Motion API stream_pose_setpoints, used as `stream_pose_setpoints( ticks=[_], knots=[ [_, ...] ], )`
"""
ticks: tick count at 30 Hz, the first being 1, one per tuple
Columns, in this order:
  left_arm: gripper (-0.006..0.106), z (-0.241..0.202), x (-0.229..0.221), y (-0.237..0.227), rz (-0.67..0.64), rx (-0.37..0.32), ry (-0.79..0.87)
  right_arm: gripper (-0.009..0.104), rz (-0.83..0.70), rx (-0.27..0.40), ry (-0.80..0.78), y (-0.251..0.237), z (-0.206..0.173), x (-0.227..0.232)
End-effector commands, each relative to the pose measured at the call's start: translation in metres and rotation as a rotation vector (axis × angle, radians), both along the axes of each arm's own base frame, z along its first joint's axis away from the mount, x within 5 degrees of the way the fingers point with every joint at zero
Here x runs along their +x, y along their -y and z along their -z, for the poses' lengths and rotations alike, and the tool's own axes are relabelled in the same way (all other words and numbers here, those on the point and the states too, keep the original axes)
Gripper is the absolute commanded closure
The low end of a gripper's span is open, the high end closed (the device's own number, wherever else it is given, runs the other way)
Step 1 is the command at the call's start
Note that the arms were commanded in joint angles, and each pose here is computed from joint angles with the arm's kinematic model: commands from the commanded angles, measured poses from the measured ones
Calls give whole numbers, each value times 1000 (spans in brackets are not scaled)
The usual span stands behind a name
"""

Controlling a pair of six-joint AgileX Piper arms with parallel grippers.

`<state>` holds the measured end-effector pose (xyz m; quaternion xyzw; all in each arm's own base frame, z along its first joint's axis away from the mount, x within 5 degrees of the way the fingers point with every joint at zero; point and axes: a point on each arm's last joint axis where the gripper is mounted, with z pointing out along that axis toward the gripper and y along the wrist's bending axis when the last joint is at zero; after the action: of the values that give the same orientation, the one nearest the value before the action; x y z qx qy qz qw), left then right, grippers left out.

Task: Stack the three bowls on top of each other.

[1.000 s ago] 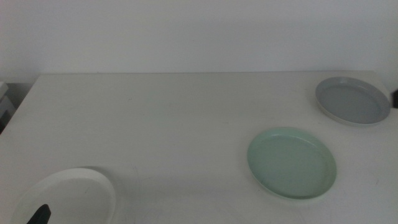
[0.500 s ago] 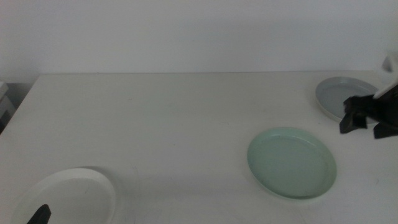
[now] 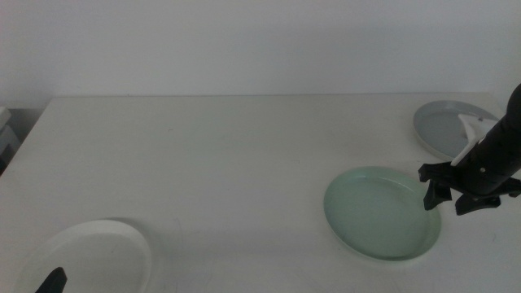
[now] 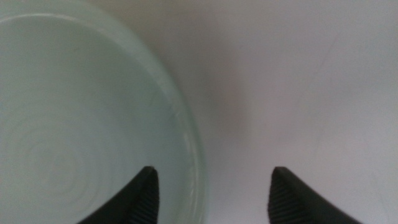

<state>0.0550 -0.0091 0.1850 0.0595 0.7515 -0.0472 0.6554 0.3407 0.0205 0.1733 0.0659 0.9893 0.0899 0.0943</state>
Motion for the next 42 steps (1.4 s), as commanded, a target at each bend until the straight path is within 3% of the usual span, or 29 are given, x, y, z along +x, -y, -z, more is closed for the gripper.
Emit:
stream_pose_setpoints(
  ticks=[1, 7, 13, 17, 22, 29, 35, 42],
  knots=[
    [-4, -9, 0, -1, -9, -39, 90, 55, 0, -2, 80, 0, -13, 8],
    [-4, -9, 0, -1, -9, -39, 90, 68, -14, -5, 99, -6, -2, 14],
    [-4, -9, 0, -1, -9, -39, 90, 96, -74, -6, 101, -11, 4, 16],
    [-4, -9, 0, -1, -9, -39, 90, 96, -67, 9, 101, -13, -9, 13],
    [-4, -9, 0, -1, -9, -39, 90, 96, -79, 37, 165, -22, -57, 4],
    [-4, -9, 0, -1, -9, -39, 90, 95, -151, 131, 247, -62, -105, 6],
    [-4, -9, 0, -1, -9, -39, 90, 94, -215, 171, 256, -109, -106, 20],
    [-4, -9, 0, -1, -9, -39, 90, 94, -258, 185, 210, -147, -73, 39]
  ],
)
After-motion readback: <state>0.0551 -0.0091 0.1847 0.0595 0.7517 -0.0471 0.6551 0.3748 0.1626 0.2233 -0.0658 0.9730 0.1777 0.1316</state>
